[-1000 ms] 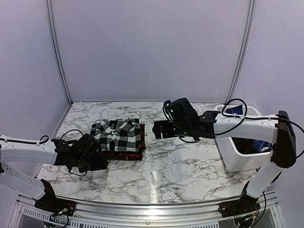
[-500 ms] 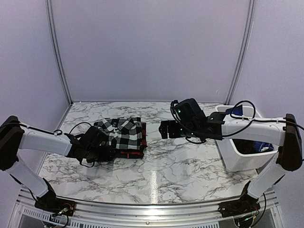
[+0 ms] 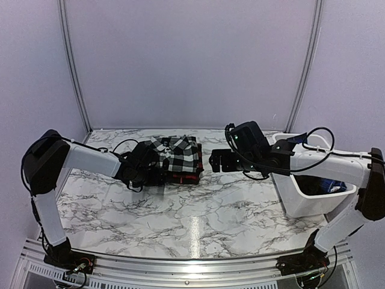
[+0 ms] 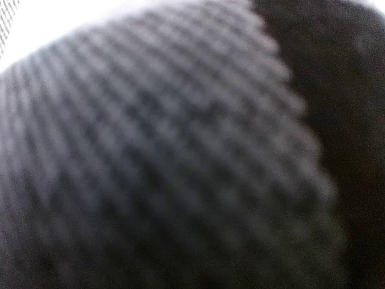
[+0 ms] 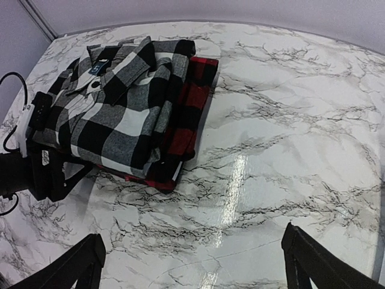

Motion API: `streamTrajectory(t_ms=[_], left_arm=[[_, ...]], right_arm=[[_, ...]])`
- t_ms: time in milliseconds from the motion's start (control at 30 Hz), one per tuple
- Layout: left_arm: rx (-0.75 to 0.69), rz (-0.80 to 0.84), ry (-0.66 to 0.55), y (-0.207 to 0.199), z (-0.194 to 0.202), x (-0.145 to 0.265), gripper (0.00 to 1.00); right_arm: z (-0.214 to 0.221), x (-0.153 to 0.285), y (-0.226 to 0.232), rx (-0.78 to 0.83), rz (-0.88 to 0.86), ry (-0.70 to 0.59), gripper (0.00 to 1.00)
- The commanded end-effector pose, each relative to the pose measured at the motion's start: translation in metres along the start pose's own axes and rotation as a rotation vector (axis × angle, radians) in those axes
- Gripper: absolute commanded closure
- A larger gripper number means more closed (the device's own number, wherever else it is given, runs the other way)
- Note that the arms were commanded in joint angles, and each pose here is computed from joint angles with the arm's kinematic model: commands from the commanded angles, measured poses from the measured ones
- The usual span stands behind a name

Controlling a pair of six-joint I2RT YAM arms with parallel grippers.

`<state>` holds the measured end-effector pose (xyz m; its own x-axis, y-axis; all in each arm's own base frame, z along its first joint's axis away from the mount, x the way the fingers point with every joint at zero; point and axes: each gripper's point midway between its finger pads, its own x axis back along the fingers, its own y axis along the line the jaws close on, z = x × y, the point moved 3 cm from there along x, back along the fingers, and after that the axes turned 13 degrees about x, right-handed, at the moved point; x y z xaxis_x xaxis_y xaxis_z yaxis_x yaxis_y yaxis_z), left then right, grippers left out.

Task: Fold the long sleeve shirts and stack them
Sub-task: Move the rectangle-folded shirt to the corner of the board.

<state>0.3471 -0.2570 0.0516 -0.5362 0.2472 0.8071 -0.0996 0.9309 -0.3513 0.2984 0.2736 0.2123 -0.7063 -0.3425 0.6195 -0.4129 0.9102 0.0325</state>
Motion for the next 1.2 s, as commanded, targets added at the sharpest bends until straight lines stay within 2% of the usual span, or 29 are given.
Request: streamTrajectory(t_ms=[0,400,733,967,1167], left_arm=[[-0.003,0.028,0.046,-0.021,-0.009,-0.026,0.12],[0.051,0.126,0.047,-0.083,-0.06,-0.094,0.12],[0.092,0.233,0.049,-0.122,-0.089,-0.123,0.12],[0.11,0.285,0.045,-0.14,-0.103,-0.129,0.12],[0.081,0.284,-0.003,-0.142,-0.118,-0.094,0.11]], right_arm=[[-0.004,0.017,-0.015,0.004,0.045,-0.009,0.01],[0.003,0.039,-0.033,-0.006,0.079,0.001,0.01],[-0.001,0.049,-0.037,-0.012,0.087,0.001,0.01],[0.001,0.058,-0.041,-0.024,0.095,0.004,0.01],[-0.005,0.063,-0.04,-0.014,0.083,-0.012,0.02]])
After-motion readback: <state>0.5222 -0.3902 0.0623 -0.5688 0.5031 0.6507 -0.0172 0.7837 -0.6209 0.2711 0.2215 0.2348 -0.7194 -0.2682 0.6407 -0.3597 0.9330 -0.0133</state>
